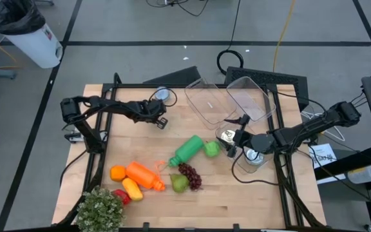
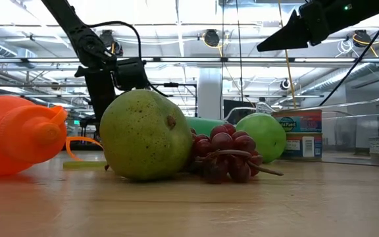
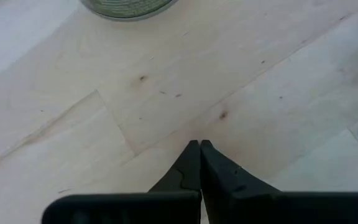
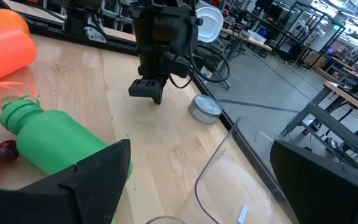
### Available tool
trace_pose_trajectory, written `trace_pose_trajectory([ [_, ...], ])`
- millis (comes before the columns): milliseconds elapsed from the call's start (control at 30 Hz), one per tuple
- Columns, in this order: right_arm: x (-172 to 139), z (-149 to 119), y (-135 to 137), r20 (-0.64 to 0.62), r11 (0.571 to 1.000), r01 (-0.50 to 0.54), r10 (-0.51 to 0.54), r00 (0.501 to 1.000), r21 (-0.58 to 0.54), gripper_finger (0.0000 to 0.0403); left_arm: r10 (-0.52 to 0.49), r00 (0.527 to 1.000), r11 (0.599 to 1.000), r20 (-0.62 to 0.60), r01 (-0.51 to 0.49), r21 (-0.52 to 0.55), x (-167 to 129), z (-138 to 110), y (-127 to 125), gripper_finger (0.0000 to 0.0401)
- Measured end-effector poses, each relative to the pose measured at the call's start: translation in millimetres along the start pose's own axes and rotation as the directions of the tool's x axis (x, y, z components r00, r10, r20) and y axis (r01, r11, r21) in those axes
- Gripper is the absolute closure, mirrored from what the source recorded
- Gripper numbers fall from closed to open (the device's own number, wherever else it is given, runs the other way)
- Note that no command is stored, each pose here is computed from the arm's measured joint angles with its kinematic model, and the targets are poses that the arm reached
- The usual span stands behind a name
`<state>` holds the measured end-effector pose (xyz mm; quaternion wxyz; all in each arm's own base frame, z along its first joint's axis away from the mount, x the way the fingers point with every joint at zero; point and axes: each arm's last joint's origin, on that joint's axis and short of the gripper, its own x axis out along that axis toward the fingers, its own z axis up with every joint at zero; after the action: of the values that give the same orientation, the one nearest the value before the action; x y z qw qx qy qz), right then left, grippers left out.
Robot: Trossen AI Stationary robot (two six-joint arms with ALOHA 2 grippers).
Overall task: Pick & Place Food Item
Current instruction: Put the green tuna can into the bottom transparent bin
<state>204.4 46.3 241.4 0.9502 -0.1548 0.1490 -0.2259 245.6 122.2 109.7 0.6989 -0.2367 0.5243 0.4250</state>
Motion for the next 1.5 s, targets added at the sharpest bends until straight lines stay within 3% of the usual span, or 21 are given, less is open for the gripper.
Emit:
trace_pose_trajectory([
  [133, 0.0, 0.0, 0.0, 0.000, 1.000, 0.000, 0.000, 1.000, 0.000, 0.0035, -0.006, 0.997, 1.000, 0.071, 0.007, -0.020, -11.5, 5.0, 4.0, 0.0372],
  [267, 2.3, -0.4, -2.6, -0.005, 0.999, 0.014, -0.014, 1.000, 0.030, 0.0035, -0.078, 0.983, 0.997, 0.168, 0.080, -0.005, -34.5, 13.2, 9.0, 0.0311],
  [367, 7.5, -2.1, -6.1, -0.017, 0.999, 0.013, -0.013, 1.000, 0.048, 0.0035, -0.081, 0.944, 0.996, 0.319, 0.090, -0.014, -52.0, 26.4, 11.8, 0.0246],
  [500, 14.6, -2.1, -9.3, 0.000, 0.992, -0.074, 0.075, 0.997, 0.107, 0.0035, -0.083, 0.865, 0.987, 0.495, 0.139, -0.077, -58.6, 48.2, 17.5, 0.0153],
  [600, 19.4, -2.5, -9.6, 0.011, 0.987, -0.115, 0.115, 0.993, 0.115, 0.0035, -0.097, 0.846, 0.982, 0.525, 0.167, -0.088, -41.6, 60.7, 20.4, 0.0102],
  [700, 24.1, -1.6, -8.8, 0.026, 0.991, -0.104, 0.103, 0.994, 0.082, 0.0035, -0.075, 0.878, 0.979, 0.473, 0.156, -0.133, -14.1, 62.9, 24.9, 0.0073],
  [867, 30.0, -2.3, -6.4, 0.035, 0.996, -0.093, 0.093, 0.995, 0.012, 0.0035, -0.047, 0.932, 0.980, 0.359, 0.112, -0.163, 13.6, 63.4, 24.8, 0.0067],
  [933, 31.4, -2.8, -5.3, 0.035, 0.995, -0.094, 0.095, 0.995, -0.010, 0.0035, -0.056, 0.948, 0.989, 0.312, 0.096, -0.115, 14.3, 57.7, 22.5, 0.0075],
  [1133, 33.5, -3.8, -7.2, 0.028, 0.996, -0.083, 0.084, 0.996, -0.035, 0.0035, -0.197, 0.945, 0.980, 0.261, 0.196, 0.031, 7.2, 48.1, 2.9, 0.0105],
  [1300, 33.4, -3.9, -7.1, 0.027, 0.996, -0.084, 0.085, 0.996, -0.034, 0.0035, -0.374, 0.915, 0.924, 0.148, 0.354, 0.146, -0.9, 35.1, -18.7, 0.0134],
  [1500, 33.2, -4.5, -6.8, 0.022, 0.996, -0.087, 0.088, 0.996, -0.017, 0.0035, -0.491, 0.869, 0.845, 0.056, 0.459, 0.274, -14.5, 10.7, -55.2, 0.0167],
])
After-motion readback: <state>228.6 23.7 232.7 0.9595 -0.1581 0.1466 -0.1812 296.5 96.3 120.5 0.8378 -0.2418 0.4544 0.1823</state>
